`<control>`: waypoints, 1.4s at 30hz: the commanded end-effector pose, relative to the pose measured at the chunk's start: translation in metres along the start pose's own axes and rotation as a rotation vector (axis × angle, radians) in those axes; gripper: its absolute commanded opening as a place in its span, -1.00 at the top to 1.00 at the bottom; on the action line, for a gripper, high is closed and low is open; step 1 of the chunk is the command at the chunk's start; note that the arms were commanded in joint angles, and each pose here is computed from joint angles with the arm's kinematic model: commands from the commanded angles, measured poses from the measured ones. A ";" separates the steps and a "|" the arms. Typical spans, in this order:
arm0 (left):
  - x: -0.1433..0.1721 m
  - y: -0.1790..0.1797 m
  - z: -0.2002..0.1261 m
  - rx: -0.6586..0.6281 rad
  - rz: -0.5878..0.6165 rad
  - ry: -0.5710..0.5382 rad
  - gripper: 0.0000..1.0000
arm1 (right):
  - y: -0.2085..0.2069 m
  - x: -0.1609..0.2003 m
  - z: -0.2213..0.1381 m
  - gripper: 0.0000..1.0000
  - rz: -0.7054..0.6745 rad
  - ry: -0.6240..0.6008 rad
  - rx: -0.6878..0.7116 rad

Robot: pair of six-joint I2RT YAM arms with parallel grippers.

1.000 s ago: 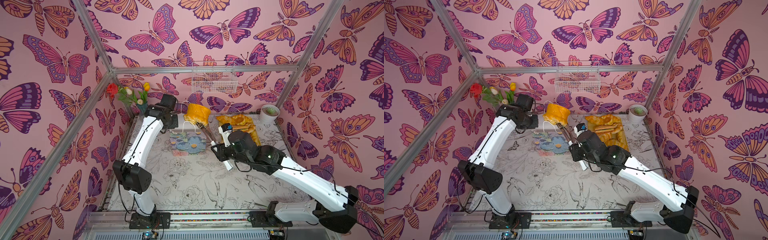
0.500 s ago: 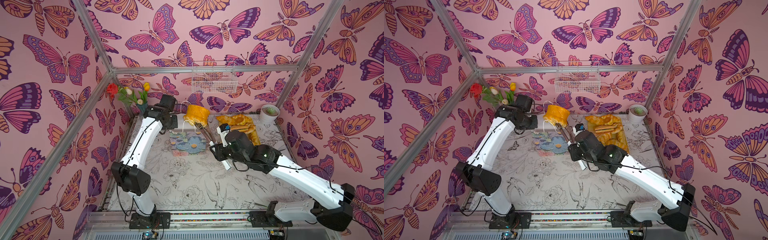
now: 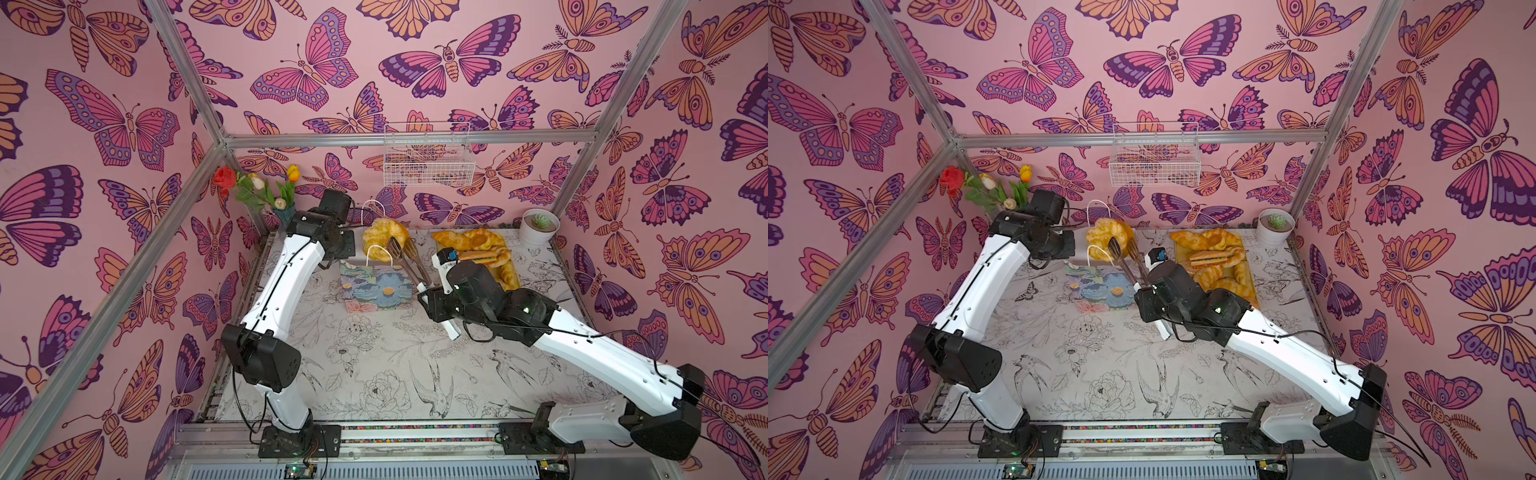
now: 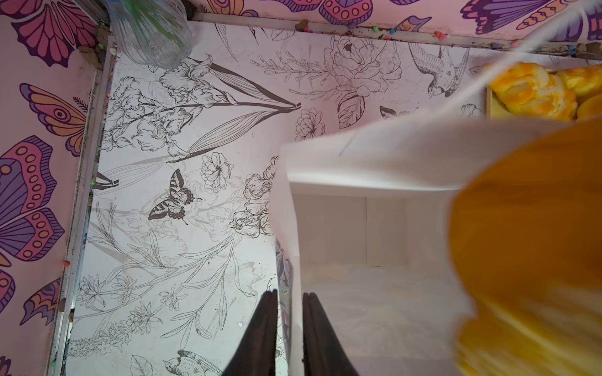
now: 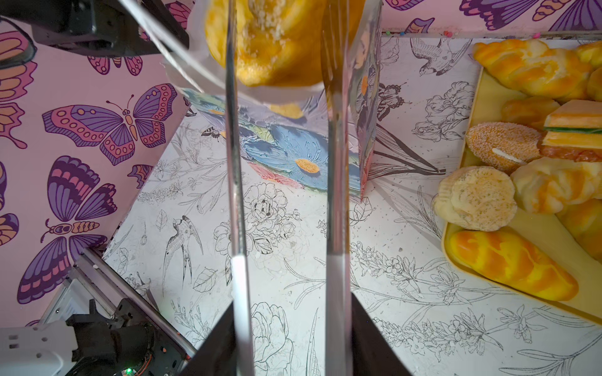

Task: Pack bread into a paper bag
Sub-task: Place the fake bread in the paper bag, then pick up the fake bread from the plate.

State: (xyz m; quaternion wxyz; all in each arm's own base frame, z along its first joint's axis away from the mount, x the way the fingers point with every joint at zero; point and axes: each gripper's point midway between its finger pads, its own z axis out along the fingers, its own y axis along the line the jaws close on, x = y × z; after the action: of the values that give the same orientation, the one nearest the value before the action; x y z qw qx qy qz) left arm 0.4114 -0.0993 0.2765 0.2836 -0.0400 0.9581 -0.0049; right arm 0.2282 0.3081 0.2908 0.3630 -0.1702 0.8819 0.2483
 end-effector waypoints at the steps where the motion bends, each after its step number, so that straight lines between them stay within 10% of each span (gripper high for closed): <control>1: 0.004 0.000 -0.005 0.003 0.004 0.000 0.59 | 0.009 -0.019 -0.014 0.07 0.012 -0.071 -0.031; 30: 0.002 0.004 -0.014 -0.001 -0.007 -0.026 0.58 | -0.105 -0.018 -0.083 0.04 0.008 -0.208 0.433; 42: 0.006 0.006 -0.009 -0.017 -0.011 -0.015 0.58 | -0.178 0.034 -0.080 0.05 0.290 -0.125 0.533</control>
State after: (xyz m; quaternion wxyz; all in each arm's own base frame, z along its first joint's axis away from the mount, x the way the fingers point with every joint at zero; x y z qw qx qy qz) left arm 0.4044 -0.0962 0.2806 0.2882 -0.0426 0.9566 -0.0047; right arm 0.2481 0.1189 0.2611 0.4199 0.0332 0.9062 0.0372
